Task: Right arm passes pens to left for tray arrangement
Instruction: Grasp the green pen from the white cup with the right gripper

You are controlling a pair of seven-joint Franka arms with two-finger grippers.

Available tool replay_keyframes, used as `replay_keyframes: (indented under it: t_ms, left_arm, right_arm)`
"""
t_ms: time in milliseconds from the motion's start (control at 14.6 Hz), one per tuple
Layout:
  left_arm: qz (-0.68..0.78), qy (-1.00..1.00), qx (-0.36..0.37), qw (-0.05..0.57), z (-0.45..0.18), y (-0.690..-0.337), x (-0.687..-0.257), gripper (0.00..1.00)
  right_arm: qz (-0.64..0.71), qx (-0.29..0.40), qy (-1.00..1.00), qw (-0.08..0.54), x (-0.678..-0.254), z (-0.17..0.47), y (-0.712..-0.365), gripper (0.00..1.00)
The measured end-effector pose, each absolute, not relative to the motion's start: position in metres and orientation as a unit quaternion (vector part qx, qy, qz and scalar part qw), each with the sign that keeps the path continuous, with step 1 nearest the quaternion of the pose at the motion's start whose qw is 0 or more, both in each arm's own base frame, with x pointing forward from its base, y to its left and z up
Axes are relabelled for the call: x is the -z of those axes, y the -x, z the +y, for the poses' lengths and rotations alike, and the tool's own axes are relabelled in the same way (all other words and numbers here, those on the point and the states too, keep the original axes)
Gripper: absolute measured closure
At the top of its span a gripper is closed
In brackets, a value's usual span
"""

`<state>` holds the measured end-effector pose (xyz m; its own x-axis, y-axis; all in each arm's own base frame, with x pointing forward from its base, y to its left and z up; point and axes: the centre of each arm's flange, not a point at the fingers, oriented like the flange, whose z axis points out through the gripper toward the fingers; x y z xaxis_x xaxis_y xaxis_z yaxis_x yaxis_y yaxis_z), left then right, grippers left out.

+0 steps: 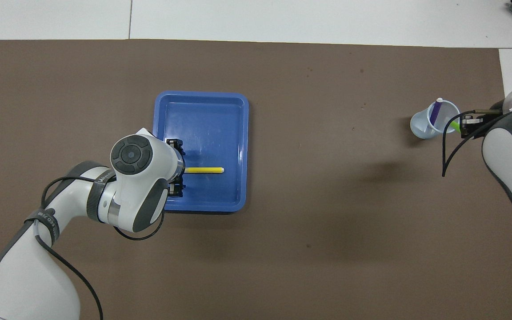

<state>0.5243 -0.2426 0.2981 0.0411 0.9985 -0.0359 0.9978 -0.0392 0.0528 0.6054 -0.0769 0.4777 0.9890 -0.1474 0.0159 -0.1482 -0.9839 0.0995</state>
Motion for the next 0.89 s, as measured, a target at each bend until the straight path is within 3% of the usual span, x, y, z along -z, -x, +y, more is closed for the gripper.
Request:
replay_keyframes:
  t_ms: [478,888]
  left_arm:
    - [0.692,-0.721,-0.005,0.026,-0.242,-0.526,-0.303,0.0]
    - [0.694,-0.72,-0.002,0.017,-0.247,-0.55,-0.367,0.0]
  right_arm:
    - [-0.203,0.023,-0.979,-0.029,-0.525,-0.045,-0.599,0.82]
    - [-0.34,0.071,-0.932,-0.107,-0.528,0.022,-0.598,0.82]
